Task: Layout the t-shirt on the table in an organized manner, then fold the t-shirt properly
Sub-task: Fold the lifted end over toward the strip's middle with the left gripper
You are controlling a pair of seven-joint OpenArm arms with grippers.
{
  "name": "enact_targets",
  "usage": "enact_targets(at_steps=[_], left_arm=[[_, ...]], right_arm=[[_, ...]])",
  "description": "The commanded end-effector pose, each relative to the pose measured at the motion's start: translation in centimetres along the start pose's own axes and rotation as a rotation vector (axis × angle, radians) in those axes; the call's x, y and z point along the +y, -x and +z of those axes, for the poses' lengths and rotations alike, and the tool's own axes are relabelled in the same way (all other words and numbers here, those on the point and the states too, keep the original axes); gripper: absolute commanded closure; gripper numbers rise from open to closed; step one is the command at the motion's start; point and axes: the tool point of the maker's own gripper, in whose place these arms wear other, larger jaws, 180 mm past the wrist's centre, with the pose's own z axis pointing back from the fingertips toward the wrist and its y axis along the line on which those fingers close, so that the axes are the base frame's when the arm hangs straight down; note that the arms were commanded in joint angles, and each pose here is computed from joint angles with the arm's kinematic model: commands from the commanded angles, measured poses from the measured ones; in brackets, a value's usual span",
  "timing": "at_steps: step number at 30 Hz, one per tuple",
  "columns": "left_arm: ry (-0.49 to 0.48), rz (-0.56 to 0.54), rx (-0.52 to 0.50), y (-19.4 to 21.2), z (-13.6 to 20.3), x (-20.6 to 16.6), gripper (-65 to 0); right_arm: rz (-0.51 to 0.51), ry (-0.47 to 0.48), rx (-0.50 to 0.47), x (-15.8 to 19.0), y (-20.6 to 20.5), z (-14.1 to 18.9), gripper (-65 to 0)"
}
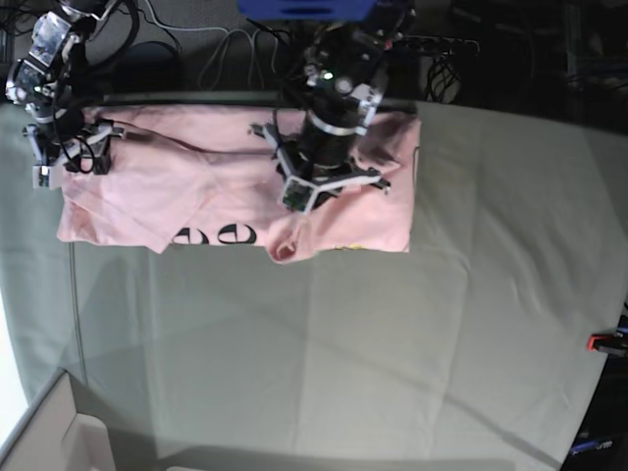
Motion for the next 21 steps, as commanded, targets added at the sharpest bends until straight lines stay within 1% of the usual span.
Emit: enact_targets(at_steps=[1,5,8,11,15,20,21], left_arm=[[0.039,0.01,-0.065,-2.1,0.2,-1.9,0.0],[0.023,-0.016,-0.083,-2.8,-0.7,-2.5,0.0],[0.074,-0.031,-0.13,-3.9,-0.7,-4.3,0.0],[0.097,-0.028,-0.124,-3.4,-0.9,-4.4,0.0],[0.148,-0.031,-0.121,-3.3,-1.0,-6.0,-0.1],[0.158,-0.019,-0.106,-2.8,-1.0,-6.0,-0.6],[0.161,-0.008,-0.101,-2.8,-1.0,-6.0,-1.6]], right_arm=[[0.013,0.009,-0.024,-0.5,-1.0,0.2,-33.9],[0.015,0.008,-0.023,-0.5,-1.0,0.2,-33.9],[0.017,0.005,-0.023,-0.4,-1.0,0.2,-33.9],[0.018,0.006,-0.023,-0.4,-1.0,0.2,-33.9],[0.018,0.006,-0.025,-0.4,-1.1,0.1,-33.9],[0.018,0.006,-0.025,-0.4,-1.1,0.1,-33.9],[0.018,0.006,-0.025,-0.4,-1.1,0.1,-33.9]])
